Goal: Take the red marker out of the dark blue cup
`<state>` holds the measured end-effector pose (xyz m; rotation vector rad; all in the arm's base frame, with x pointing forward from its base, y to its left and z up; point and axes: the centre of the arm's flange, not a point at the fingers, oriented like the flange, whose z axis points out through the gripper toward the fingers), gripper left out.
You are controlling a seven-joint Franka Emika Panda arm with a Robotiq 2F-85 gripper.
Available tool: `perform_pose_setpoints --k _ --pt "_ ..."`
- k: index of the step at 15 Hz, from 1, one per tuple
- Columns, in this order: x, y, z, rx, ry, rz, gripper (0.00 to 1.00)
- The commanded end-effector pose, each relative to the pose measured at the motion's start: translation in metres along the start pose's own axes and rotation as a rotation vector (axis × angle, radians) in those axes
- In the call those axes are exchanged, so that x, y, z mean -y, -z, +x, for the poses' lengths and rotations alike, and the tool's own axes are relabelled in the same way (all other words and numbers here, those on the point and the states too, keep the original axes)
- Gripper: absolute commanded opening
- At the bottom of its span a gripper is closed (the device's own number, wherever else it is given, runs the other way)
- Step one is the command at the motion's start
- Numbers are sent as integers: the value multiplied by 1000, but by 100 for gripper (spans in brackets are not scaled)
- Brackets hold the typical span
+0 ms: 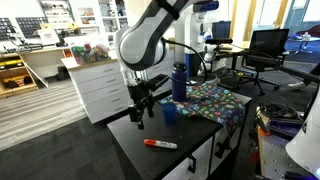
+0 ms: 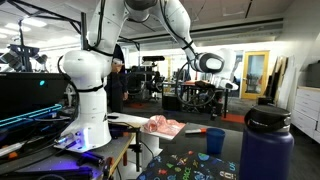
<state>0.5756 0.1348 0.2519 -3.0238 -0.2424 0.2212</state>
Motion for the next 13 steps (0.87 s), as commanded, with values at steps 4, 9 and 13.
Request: perform_pose_setpoints --k 4,9,13 --pt "1 18 3 -52 3 -3 100" --pt "1 11 3 -41 2 -2 100" --pt "1 11 3 -41 2 -2 100"
